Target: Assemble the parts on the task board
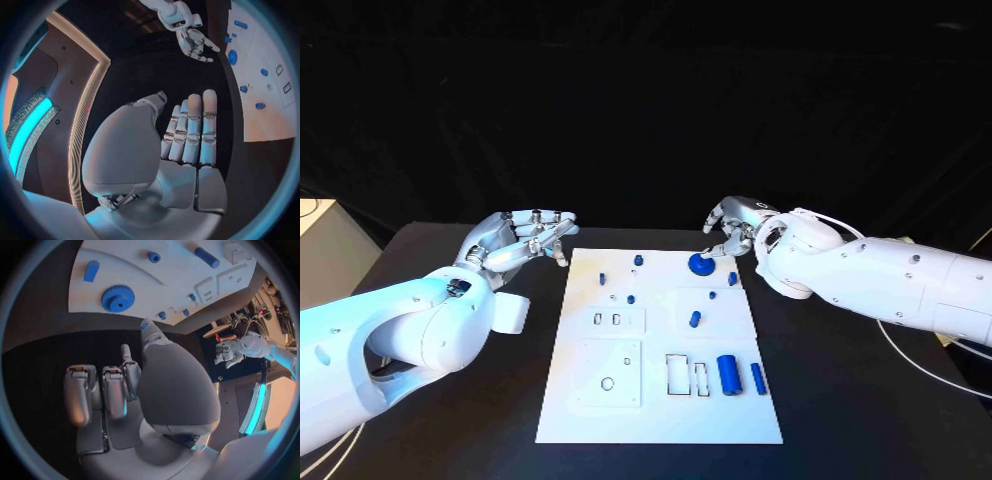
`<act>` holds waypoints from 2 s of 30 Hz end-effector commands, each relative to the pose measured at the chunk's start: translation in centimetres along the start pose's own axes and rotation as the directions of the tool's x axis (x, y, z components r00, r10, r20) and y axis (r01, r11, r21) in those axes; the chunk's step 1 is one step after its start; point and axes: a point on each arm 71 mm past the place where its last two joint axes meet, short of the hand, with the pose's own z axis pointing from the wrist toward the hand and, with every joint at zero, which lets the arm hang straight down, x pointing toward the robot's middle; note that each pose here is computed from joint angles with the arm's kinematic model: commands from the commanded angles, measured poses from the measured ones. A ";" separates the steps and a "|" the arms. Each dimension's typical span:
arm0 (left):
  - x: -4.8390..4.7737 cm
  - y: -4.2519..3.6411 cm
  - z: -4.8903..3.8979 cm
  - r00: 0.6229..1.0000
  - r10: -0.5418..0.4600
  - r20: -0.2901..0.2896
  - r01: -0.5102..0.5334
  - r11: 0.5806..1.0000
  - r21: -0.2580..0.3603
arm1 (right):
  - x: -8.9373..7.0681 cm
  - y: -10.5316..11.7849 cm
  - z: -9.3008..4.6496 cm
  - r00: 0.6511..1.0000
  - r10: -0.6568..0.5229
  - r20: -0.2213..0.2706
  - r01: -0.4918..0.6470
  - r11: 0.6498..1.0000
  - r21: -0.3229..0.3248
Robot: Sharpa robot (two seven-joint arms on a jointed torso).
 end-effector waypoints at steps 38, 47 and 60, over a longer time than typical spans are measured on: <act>0.03 -0.03 0.11 1.000 -0.007 -0.016 0.007 1.000 0.001 | 4.2 -1.6 1.3 0.989 -0.004 -0.150 0.021 0.993 0.113; 0.01 0.00 0.14 1.000 -0.007 -0.015 0.007 1.000 0.000 | 4.6 -1.7 1.5 0.986 0.006 -0.169 0.015 0.993 0.118; 0.05 0.04 0.18 1.000 -0.008 -0.018 0.008 1.000 -0.004 | 4.9 -1.9 1.6 0.982 0.028 -0.189 -0.005 0.993 0.122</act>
